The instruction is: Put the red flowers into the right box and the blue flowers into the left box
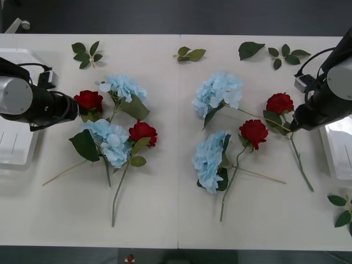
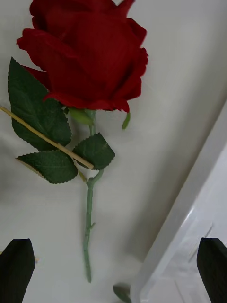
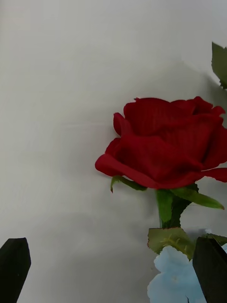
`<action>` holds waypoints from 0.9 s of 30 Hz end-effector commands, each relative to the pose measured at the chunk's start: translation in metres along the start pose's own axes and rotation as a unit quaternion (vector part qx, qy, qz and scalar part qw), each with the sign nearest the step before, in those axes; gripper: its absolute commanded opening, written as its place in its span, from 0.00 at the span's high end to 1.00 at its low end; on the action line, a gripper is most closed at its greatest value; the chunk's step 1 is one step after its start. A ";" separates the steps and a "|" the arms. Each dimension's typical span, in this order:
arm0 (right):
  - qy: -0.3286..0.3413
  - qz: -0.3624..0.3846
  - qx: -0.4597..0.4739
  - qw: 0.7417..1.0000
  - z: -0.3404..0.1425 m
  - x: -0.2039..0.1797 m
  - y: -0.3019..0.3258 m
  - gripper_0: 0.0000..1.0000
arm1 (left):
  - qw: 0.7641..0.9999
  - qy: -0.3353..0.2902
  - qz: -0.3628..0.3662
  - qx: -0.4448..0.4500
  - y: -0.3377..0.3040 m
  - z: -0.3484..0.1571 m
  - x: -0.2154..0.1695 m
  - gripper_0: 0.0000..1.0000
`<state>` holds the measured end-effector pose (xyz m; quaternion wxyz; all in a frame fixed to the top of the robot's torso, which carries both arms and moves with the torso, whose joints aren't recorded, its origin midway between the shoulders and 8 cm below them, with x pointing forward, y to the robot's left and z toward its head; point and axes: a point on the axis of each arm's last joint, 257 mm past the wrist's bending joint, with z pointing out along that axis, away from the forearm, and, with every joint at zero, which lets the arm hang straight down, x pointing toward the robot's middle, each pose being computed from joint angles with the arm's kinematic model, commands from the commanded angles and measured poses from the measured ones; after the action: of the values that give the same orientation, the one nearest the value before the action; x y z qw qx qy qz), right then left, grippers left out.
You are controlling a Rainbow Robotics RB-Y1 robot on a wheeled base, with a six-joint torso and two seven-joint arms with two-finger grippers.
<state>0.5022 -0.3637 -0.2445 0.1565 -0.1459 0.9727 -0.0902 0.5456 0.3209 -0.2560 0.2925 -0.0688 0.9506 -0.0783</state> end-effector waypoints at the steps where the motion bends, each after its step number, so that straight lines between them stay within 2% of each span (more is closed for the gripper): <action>1: -0.016 -0.018 -0.001 1.000 0.000 -0.013 -0.007 0.00 | 1.000 -0.015 0.000 -0.006 -0.018 -0.008 -0.020 0.00; 18: -0.017 -0.037 -0.001 0.999 0.051 -0.006 -0.002 0.00 | 0.999 -0.015 0.010 -0.038 -0.036 0.009 -0.012 0.00; 27: -0.015 -0.038 -0.003 0.999 0.064 -0.003 0.002 0.00 | 0.999 -0.024 0.008 -0.044 -0.036 0.039 -0.009 0.00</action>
<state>0.5175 -0.3719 -0.3107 0.1578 -0.1752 0.9677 -0.0891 0.5576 0.2904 -0.2987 0.2849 -0.0837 0.9541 -0.0383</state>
